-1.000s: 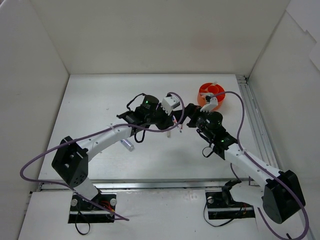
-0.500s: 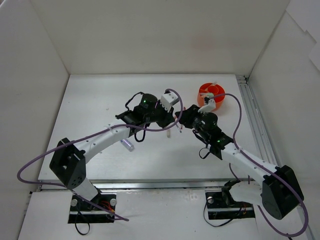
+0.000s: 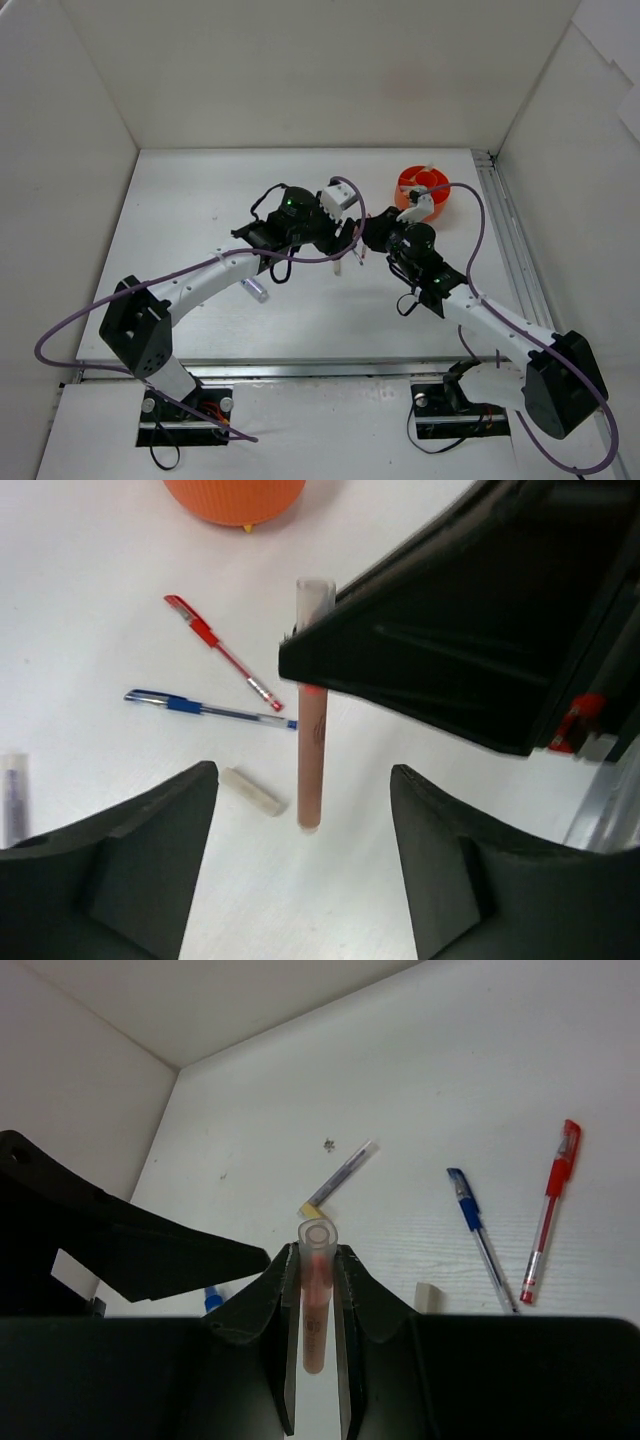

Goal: Sort the stationery into containers
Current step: Place the pen in the storage box.

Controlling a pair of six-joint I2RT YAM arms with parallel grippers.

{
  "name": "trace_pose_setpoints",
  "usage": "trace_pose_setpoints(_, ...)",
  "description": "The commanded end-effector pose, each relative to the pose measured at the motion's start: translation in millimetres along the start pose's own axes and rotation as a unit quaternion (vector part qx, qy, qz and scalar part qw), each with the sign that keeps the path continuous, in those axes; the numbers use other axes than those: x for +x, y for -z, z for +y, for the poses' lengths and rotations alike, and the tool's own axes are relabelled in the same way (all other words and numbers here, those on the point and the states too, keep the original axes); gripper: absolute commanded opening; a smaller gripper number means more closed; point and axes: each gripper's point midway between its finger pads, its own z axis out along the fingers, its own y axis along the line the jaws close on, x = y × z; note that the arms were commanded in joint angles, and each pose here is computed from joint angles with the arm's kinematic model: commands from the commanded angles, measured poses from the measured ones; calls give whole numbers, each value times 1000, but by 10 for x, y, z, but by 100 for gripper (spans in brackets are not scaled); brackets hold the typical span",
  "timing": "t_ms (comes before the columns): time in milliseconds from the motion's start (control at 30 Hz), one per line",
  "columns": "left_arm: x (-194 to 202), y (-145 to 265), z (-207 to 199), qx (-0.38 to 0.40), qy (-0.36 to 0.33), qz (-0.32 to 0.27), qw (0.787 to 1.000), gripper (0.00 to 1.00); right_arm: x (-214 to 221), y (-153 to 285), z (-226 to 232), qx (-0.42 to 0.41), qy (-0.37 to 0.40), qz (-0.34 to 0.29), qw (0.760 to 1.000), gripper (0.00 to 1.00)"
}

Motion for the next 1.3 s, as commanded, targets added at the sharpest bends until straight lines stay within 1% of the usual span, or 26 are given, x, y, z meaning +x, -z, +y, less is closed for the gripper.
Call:
trace_pose_setpoints(0, -577, 186, -37, -8, -28, -77, 997, 69, -682, 13, 265, -6, 37, -99, 994, 0)
trace_pose_setpoints(67, -590, 245, 58, -19, -28, -79, 996, 73, -752, 7, 168, 16, 48, -101, 994, 0)
trace_pose_setpoints(133, -586, 316, 116, -25, -24, -82, 996, 99, -862, -1, 114, 26, 56, -110, 992, 0)
trace_pose_setpoints(267, -512, 480, 338, -54, -8, -83, 995, 100, -1202, -35, -173, 80, 85, -147, 982, 0)
trace_pose_setpoints(333, -448, 606, 518, -80, 8, -85, 993, 100, -1400, -59, -172, 91, 114, -162, 976, 0)
trace_pose_setpoints(367, -365, 642, 605, -93, 16, -79, 992, 100, -1557, -101, -247, 109, 136, -171, 970, 0)
trace_pose_setpoints(433, -361, 793, 817, -122, 36, -90, 988, 100, -1694, -170, -351, 132, 155, -178, 963, 0)
trace_pose_setpoints(467, -331, 832, 893, -130, 43, -90, 986, 100, -1717, -279, -508, 149, 166, -169, 960, 0)
trace_pose_setpoints(500, -285, 866, 950, -136, 51, -88, 986, 100, -1887, -332, -451, 147, 177, -181, 956, 0)
trace_pose_setpoints(533, -249, 930, 1078, -150, 64, -87, 983, 100, -2004, -366, -542, 155, 181, -185, 953, 0)
trace_pose_setpoints(567, -211, 941, 1118, -150, 70, -83, 983, 100, -2048, -520, -545, 146, 192, -177, 954, 0)
trace_pose_setpoints(633, -144, 975, 1253, -159, 83, -78, 981, 100, -2161, -649, -593, 145, 202, -177, 952, 0)
trace_pose_setpoints(667, -150, 980, 1285, -160, 85, -78, 980, 100, -2214, -795, -681, 153, 211, -173, 950, 0)
trace_pose_setpoints(733, -47, 953, 1349, -163, 97, -61, 980, 100, -2273, -925, -774, 165, 220, -171, 946, 0)
trace_pose_setpoints(767, -50, 966, 1392, -166, 97, -60, 980, 100, -2295, -1048, -860, 172, 231, -166, 943, 0)
trace_pose_setpoints(833, 13, 933, 1452, -167, 103, -51, 979, 100, -2306, -1139, -927, 178, 245, -160, 939, 0)
trace_pose_setpoints(933, 60, 923, 1559, -173, 110, -46, 978, 100, -2228, -1334, -1081, 191, 257, -140, 937, 0)
trace_pose_setpoints(967, 52, 930, 1591, -174, 112, -48, 977, 100, -2266, -1366, -1081, 194, 261, -142, 935, 0)
trace_pose_setpoints(1133, 151, 886, 1705, -170, 128, -37, 976, 100, -2043, -1581, -1327, 209, 263, -112, 935, 0)
trace_pose_setpoints(1267, 212, 871, 1719, -164, 134, -28, 977, 100, -2073, -1622, -1455, 230, 265, -122, 928, 0)
